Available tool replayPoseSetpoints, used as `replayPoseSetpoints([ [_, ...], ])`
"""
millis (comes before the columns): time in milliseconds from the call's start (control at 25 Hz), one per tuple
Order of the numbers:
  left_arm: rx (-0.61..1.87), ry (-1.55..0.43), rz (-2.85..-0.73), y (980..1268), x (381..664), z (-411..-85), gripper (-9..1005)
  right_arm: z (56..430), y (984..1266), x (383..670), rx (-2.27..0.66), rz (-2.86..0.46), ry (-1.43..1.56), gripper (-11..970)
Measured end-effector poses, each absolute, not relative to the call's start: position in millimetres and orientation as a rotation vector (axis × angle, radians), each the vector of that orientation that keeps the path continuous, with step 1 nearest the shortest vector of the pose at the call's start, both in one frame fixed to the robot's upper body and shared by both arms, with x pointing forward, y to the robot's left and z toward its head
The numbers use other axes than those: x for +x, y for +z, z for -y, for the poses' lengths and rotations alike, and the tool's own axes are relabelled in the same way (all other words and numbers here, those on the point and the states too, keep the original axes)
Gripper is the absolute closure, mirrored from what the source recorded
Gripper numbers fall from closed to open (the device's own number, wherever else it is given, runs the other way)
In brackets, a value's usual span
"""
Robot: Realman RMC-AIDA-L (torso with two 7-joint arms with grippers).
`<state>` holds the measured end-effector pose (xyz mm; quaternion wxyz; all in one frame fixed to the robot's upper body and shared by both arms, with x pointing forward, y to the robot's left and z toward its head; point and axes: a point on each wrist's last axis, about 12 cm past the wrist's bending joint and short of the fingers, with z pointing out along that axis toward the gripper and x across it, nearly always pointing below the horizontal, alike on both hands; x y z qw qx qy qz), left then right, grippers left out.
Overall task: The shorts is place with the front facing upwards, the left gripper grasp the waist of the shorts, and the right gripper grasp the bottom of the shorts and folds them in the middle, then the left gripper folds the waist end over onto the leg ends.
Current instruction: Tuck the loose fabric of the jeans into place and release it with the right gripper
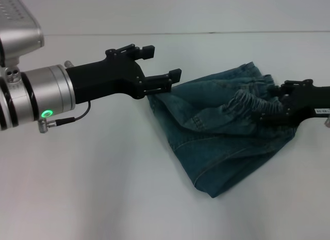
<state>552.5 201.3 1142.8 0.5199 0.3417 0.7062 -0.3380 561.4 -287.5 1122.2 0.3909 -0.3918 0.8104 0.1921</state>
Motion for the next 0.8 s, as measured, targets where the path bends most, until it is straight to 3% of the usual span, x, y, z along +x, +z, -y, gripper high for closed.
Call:
replayPoseSetpoints([
  [800,0.829,-0.799,-1.662,1146,554,-203,155,258,1137,587,-1.177,-2.156,0.419,98],
])
